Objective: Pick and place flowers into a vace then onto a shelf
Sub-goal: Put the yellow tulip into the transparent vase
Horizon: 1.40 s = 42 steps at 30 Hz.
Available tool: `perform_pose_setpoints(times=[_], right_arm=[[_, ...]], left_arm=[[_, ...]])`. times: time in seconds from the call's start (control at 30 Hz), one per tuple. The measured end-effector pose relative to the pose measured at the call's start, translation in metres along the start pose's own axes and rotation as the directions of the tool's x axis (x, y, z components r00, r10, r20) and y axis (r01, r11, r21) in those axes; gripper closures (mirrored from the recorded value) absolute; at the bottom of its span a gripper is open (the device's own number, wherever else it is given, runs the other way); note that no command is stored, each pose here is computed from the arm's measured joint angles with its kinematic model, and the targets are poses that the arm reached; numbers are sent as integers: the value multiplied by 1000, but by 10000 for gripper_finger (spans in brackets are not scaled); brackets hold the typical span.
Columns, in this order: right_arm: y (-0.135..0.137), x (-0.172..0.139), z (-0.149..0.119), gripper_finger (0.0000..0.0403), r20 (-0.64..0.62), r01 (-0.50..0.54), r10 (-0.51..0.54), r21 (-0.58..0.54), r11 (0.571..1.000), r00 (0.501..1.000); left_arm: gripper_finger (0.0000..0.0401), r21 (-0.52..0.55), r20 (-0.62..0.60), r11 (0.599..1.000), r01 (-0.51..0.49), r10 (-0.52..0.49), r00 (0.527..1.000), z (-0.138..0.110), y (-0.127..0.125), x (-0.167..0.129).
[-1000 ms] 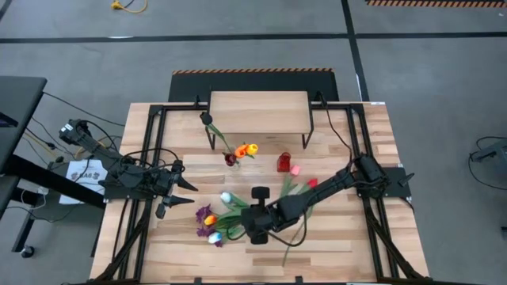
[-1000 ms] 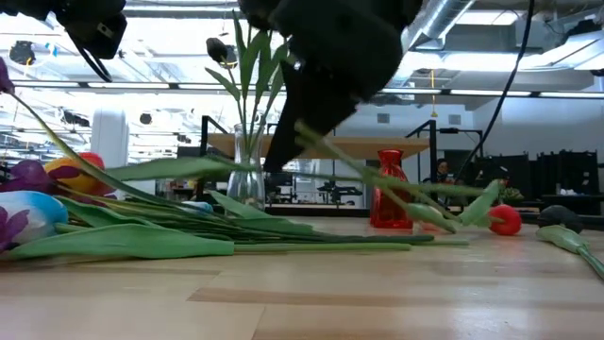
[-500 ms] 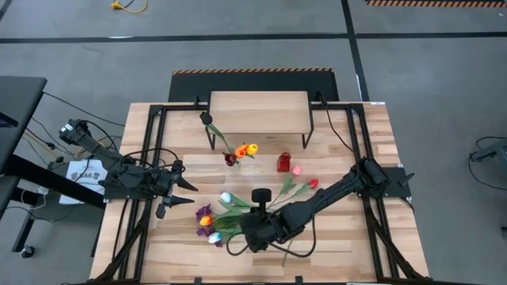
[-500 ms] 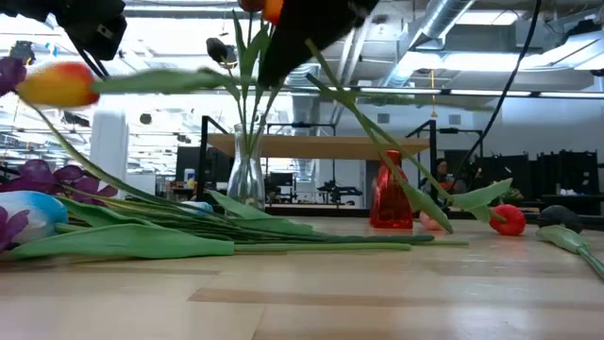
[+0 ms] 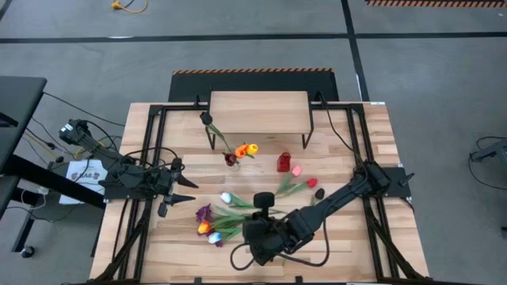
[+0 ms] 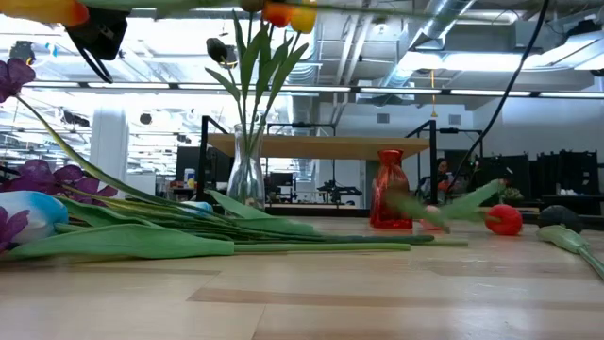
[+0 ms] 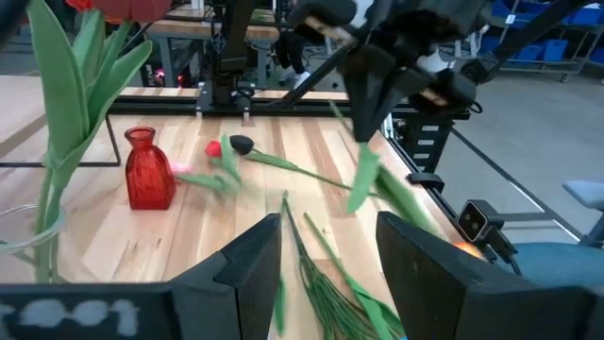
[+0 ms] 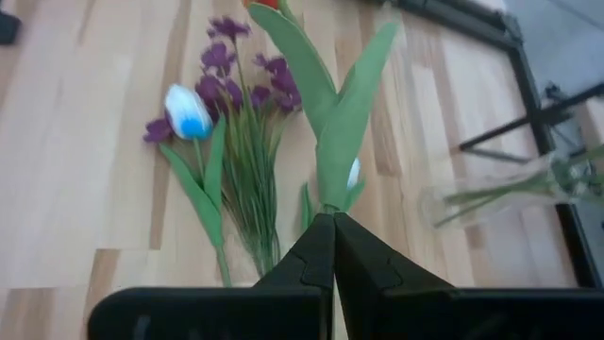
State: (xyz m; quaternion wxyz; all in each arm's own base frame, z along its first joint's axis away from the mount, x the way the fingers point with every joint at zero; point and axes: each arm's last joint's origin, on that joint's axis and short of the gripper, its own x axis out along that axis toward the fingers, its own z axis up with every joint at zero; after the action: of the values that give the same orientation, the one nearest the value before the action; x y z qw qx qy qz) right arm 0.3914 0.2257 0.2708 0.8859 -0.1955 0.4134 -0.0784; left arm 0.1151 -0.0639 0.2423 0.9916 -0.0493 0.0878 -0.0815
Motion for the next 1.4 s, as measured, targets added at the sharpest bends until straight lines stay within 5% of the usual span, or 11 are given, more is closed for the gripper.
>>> perform_pose_setpoints(times=[0.57,0.93,1.1,1.2,1.4], right_arm=[[-4,-53,43,403,262,68,-51,-55,996,964],[-25,-70,92,403,621,104,-134,84,991,772],[-48,-63,105,403,701,29,-132,156,987,701],[-61,-51,105,403,685,17,-135,176,984,716],[-73,-25,91,403,531,20,-89,136,991,843]], left_arm=[[237,62,47,998,-14,11,999,5,0,0],[237,93,351,996,-6,-27,936,36,-4,-7],[237,93,394,996,-10,-28,919,41,-4,-8],[237,103,384,994,-19,-22,923,40,-5,-5],[237,122,319,990,-68,26,947,32,-6,4]])
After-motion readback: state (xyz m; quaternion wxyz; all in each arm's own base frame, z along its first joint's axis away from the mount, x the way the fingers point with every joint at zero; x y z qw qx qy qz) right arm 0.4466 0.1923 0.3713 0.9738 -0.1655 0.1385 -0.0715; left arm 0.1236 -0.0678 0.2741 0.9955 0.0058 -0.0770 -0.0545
